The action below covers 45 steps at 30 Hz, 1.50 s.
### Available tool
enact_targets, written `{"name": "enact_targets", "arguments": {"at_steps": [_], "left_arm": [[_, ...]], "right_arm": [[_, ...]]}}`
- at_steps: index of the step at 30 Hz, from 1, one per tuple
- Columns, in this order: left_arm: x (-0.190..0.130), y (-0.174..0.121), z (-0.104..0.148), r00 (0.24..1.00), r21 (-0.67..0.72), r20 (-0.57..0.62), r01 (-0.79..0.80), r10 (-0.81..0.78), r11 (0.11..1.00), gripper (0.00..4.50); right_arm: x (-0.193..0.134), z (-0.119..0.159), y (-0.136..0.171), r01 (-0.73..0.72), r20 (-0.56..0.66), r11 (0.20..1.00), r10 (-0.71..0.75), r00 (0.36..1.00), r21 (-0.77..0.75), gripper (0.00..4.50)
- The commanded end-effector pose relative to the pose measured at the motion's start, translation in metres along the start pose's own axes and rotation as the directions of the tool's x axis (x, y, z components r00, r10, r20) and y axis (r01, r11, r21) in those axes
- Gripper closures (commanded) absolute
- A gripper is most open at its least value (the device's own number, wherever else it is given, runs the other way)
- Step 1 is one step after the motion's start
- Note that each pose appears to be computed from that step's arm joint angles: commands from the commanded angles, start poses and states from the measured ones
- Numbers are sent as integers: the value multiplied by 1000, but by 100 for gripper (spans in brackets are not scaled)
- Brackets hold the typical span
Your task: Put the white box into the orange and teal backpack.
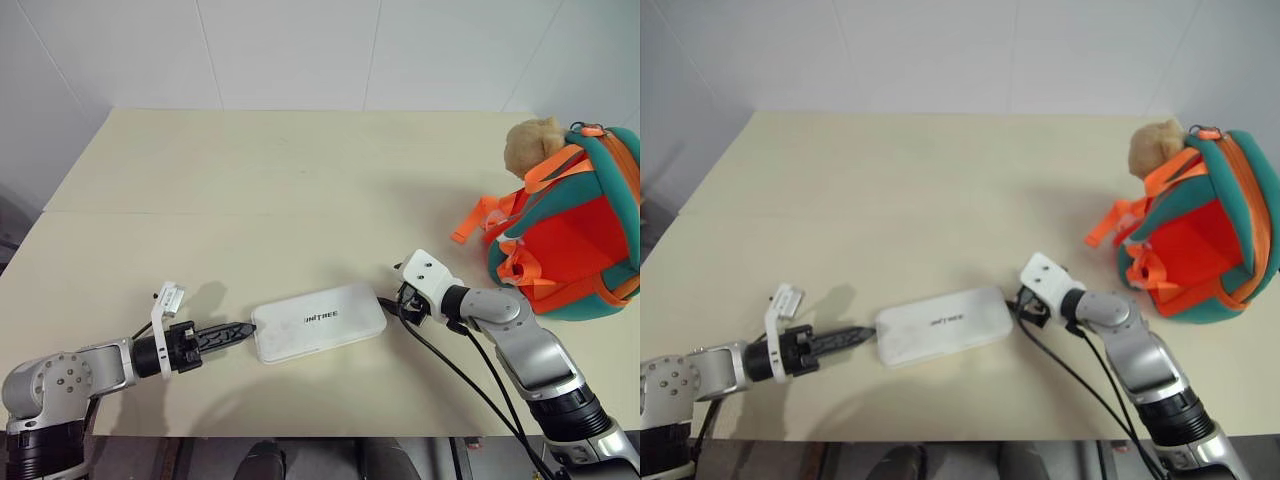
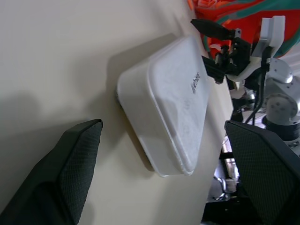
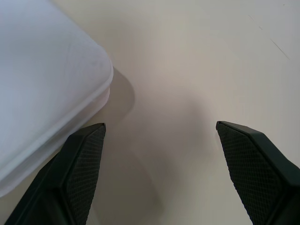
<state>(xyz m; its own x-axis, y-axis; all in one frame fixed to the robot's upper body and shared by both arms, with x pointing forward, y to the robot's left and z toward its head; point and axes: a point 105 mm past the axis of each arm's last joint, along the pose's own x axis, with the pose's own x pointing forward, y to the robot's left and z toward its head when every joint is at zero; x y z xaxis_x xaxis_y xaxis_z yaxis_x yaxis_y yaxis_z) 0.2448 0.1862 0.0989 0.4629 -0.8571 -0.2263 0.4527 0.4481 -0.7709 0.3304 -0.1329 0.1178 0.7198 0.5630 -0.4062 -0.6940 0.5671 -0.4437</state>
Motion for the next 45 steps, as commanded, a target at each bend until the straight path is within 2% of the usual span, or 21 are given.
{"name": "enact_targets", "arguments": {"at_steps": [1,17,41,45], "left_arm": [[15,0,-30,995,-102,-90,23,-32,995,5],[42,-6,-26,993,-121,-49,98,-105,988,5],[65,-19,6,992,-65,34,122,-120,990,5],[61,-14,7,994,-72,44,108,-105,992,121]], "right_arm": [[2,7,1,-8,23,1000,8,1000,-18,0],[4,9,0,-14,21,1000,14,1000,-22,0],[2,8,5,-41,13,999,42,999,-29,0],[1,7,4,-37,10,999,37,999,-28,0]]}}
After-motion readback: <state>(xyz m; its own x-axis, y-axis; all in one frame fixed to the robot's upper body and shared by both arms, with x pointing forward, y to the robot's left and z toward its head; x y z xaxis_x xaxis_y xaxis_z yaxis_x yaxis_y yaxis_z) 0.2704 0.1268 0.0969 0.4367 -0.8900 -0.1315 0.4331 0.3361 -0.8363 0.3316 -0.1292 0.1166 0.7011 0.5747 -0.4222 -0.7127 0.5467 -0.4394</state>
